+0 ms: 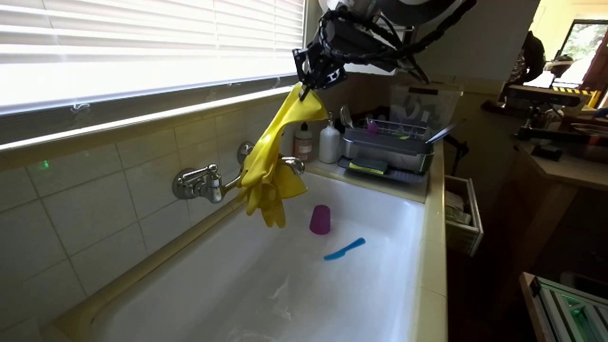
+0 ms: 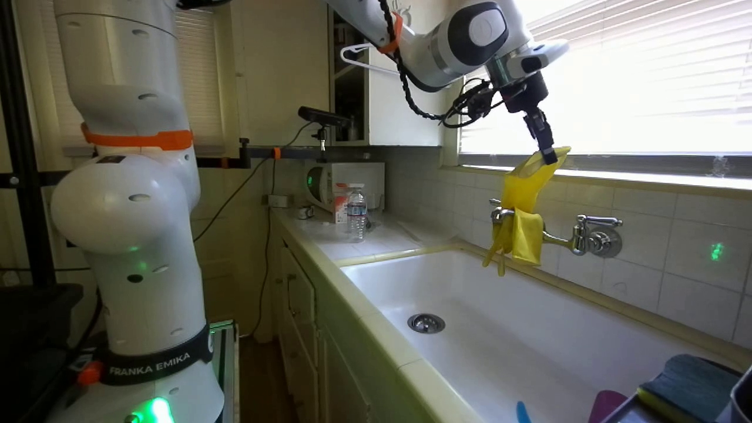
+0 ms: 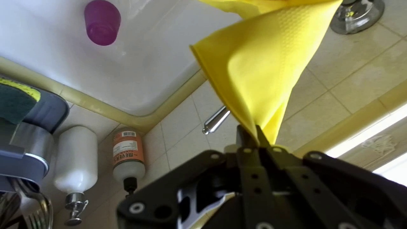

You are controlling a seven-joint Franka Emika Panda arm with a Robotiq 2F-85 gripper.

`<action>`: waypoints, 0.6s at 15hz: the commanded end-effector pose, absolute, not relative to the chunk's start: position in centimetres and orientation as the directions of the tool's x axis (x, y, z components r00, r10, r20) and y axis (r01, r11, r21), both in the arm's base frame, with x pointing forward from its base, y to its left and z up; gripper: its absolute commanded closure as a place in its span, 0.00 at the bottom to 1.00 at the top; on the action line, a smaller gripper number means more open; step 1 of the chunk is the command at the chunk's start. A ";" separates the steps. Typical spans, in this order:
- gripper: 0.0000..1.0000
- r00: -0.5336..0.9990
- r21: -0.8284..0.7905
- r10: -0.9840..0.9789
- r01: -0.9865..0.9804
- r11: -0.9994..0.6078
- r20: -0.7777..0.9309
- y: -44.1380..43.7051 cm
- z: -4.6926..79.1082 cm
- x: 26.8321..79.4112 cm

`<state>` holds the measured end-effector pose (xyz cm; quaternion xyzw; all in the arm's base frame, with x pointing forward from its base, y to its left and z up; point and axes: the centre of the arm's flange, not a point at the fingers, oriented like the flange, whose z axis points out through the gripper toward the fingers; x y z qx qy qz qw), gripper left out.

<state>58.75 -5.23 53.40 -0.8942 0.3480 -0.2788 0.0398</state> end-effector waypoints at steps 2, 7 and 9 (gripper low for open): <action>0.99 0.607 -0.241 -0.664 -0.633 -0.736 0.436 -5.6 49.4 59.9; 0.99 0.621 -0.195 -0.688 -0.673 -0.713 0.375 -6.9 45.6 60.8; 0.99 0.604 -0.193 -0.706 -0.693 -0.694 0.369 -7.8 44.9 60.7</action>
